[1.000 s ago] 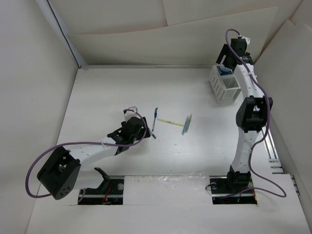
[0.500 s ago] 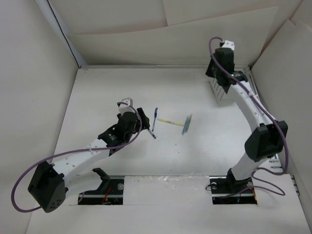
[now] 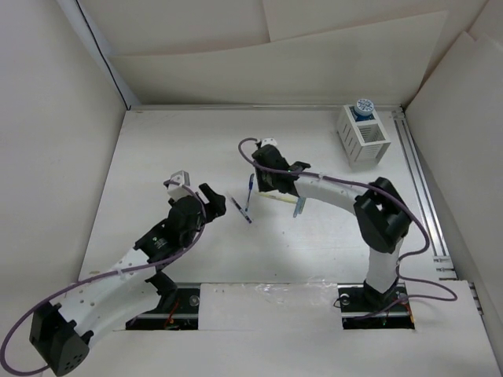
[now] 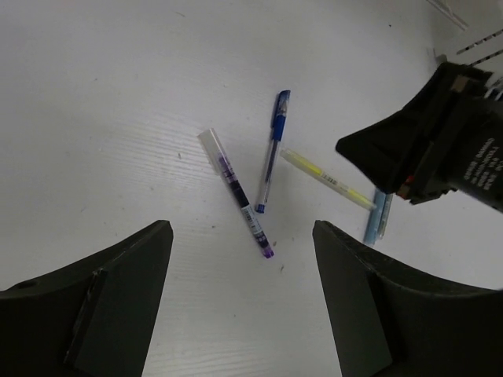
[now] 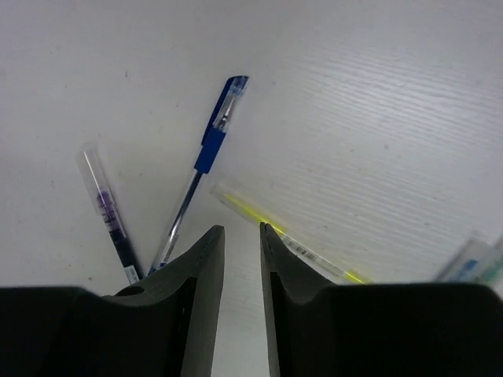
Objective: Sort the stationery into containers
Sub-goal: Pick up the pen from the center of the board.
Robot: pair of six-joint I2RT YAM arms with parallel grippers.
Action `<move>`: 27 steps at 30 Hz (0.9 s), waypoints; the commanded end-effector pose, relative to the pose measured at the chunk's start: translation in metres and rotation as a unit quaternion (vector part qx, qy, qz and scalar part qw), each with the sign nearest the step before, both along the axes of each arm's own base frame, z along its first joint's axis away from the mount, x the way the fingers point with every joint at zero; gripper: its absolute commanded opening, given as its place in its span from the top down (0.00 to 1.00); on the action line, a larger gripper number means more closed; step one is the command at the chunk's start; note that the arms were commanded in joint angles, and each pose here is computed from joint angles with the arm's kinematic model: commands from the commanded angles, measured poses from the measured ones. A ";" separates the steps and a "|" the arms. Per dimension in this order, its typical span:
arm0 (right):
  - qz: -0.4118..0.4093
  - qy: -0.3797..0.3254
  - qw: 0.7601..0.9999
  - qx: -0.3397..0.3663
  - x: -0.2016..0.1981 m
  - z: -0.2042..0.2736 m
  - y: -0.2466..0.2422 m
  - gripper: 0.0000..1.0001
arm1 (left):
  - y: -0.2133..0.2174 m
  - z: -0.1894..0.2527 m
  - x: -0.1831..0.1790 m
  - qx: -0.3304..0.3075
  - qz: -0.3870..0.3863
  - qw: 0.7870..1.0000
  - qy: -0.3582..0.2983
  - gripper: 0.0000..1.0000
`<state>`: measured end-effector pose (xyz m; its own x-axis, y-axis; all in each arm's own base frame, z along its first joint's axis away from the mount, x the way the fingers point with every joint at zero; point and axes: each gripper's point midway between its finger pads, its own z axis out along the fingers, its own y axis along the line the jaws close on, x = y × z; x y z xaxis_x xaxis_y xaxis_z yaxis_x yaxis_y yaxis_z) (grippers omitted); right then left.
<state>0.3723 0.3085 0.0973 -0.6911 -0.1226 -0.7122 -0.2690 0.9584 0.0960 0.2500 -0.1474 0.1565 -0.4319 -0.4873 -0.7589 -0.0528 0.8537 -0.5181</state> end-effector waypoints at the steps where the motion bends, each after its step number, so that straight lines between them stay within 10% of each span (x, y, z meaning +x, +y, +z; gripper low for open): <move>1: 0.001 -0.031 0.999 0.034 0.010 0.016 0.034 0.68 | 0.014 0.001 -0.004 -0.013 0.031 0.999 -0.004 0.30; 9: 0.160 -0.012 0.987 0.013 -0.036 -0.005 0.100 0.54 | 0.054 0.034 -0.018 -0.061 0.110 0.991 -0.053 0.20; 11: 0.179 -0.011 0.983 0.028 -0.035 -0.002 0.113 0.53 | 0.060 0.049 -0.021 -0.078 0.116 0.988 -0.073 0.00; 27: 0.152 -0.007 0.987 -0.054 0.001 -0.046 0.121 0.63 | 0.078 0.085 -0.029 -0.093 0.135 0.980 -0.111 0.00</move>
<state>0.3593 0.4249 0.0332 -0.6274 -0.4143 -0.6594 -0.5583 0.8296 0.0101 0.2214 -0.0767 0.2225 -0.1552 -0.6733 -0.7229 -0.1314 0.7393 -0.6604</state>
